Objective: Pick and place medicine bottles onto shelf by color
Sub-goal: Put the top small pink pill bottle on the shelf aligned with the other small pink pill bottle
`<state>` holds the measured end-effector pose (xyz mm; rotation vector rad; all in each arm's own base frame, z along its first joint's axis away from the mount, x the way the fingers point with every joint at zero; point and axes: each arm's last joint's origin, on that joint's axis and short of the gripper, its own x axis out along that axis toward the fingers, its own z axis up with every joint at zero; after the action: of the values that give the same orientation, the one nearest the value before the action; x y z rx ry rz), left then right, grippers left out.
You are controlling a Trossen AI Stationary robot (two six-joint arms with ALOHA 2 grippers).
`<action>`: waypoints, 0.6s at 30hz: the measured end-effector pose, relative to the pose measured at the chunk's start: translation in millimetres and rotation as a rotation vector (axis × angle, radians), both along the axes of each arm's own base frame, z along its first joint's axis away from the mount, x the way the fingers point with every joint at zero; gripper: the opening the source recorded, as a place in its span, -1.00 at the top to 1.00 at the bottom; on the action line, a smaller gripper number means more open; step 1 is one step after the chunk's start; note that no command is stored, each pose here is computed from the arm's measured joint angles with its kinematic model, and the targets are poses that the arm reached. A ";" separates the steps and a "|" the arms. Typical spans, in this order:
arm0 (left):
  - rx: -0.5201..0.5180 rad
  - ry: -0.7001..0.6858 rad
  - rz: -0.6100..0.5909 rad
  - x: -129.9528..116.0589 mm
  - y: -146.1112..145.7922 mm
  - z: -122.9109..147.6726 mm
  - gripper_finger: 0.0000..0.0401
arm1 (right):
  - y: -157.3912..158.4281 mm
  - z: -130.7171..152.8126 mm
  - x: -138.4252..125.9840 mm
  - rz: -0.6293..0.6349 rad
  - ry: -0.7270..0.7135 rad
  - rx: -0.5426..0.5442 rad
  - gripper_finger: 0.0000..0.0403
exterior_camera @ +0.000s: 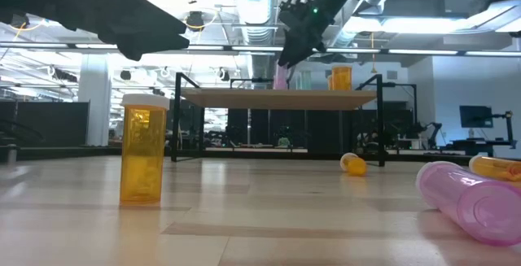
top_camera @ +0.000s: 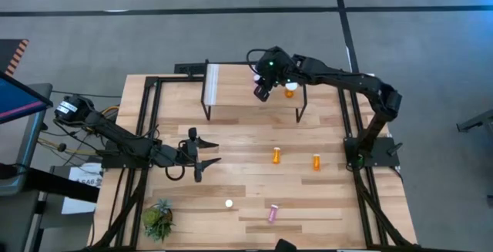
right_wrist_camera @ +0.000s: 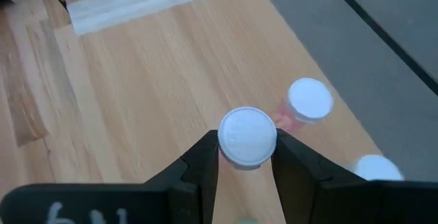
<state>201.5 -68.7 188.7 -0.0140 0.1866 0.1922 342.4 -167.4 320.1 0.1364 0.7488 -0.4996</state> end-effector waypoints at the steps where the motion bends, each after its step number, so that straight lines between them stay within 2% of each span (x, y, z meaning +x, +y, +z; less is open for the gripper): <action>1: 0.000 0.000 0.000 0.0 0.0 0.0 -0.12 | 0.5 -1.7 1.1 0.002 0.006 0.003 0.32; 10: -0.004 0.000 -0.001 0.0 -0.1 0.0 -0.12 | -4.1 -20.0 12.4 0.005 0.039 0.019 0.32; 18: -0.001 0.006 -0.001 -0.1 -0.1 -0.6 -0.12 | -5.0 -22.5 13.6 0.007 0.047 0.019 0.27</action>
<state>201.3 -68.8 188.0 -0.0147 0.1930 0.1909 355.9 -172.4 297.6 0.1404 0.7999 -0.4900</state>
